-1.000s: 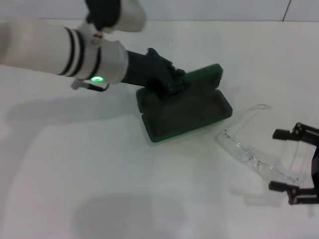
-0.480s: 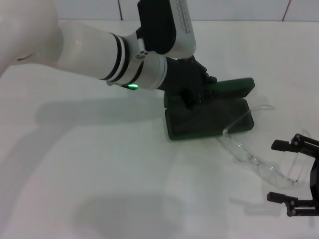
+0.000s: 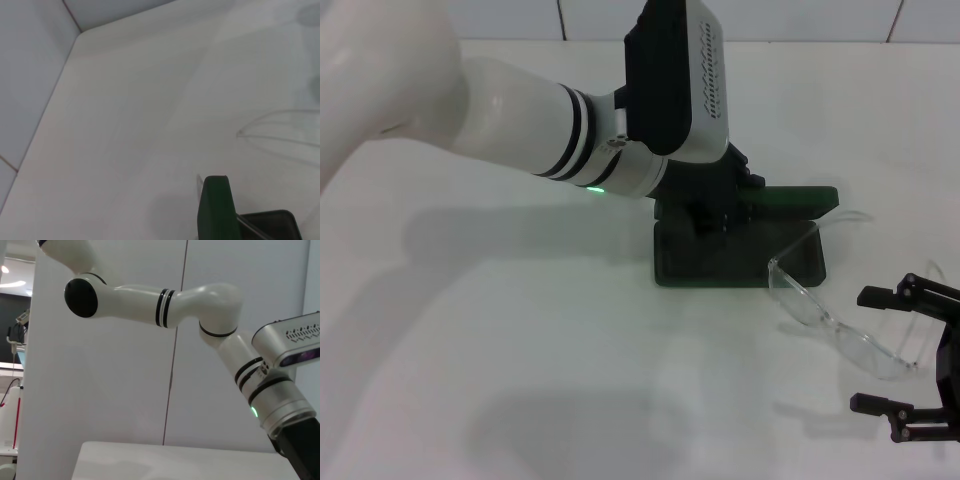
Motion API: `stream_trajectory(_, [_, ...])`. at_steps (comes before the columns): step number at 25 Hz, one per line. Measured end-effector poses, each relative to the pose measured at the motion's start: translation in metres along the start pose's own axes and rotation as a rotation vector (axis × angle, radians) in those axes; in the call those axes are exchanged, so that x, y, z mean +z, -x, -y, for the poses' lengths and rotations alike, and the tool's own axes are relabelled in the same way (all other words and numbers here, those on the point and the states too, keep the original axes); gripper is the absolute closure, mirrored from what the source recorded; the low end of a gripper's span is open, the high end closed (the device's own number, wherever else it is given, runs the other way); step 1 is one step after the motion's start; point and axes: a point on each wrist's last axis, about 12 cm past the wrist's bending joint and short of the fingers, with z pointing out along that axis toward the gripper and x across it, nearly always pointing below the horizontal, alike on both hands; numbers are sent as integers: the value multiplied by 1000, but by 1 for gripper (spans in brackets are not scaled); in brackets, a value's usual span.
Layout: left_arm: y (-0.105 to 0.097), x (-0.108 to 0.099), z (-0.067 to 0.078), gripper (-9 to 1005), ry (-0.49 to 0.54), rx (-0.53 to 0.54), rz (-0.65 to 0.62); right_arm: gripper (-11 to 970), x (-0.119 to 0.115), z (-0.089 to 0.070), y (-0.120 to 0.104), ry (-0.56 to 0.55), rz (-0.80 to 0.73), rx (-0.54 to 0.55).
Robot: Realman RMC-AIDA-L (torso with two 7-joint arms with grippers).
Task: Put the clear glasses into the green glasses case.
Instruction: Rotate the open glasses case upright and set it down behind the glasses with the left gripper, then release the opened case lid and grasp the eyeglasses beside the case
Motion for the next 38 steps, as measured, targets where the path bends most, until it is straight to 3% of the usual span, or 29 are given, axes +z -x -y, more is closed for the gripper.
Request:
stream_trajectory(11, [4, 7, 1, 637, 21, 75, -20, 102, 1, 3, 2, 4, 4, -9])
stream_trajectory(23, [7, 8, 1, 602, 45, 85, -15, 103, -1, 5, 2, -4, -7, -9])
stream_trajectory(26, [7, 8, 2, 540, 61, 83, -7, 103, -2, 5, 2, -5, -9, -10])
stream_trajectory(32, [11, -4, 9, 415, 111, 42, 106, 103, -6, 6, 2, -16, -15, -9])
stream_trajectory(35, [5, -15, 17, 373, 143, -18, 200, 103, -9, 9, 3, -47, -15, -1])
stream_trajectory(38, [-12, -30, 28, 372, 203, -146, 331, 103, -15, 15, 3, -111, -29, 34])
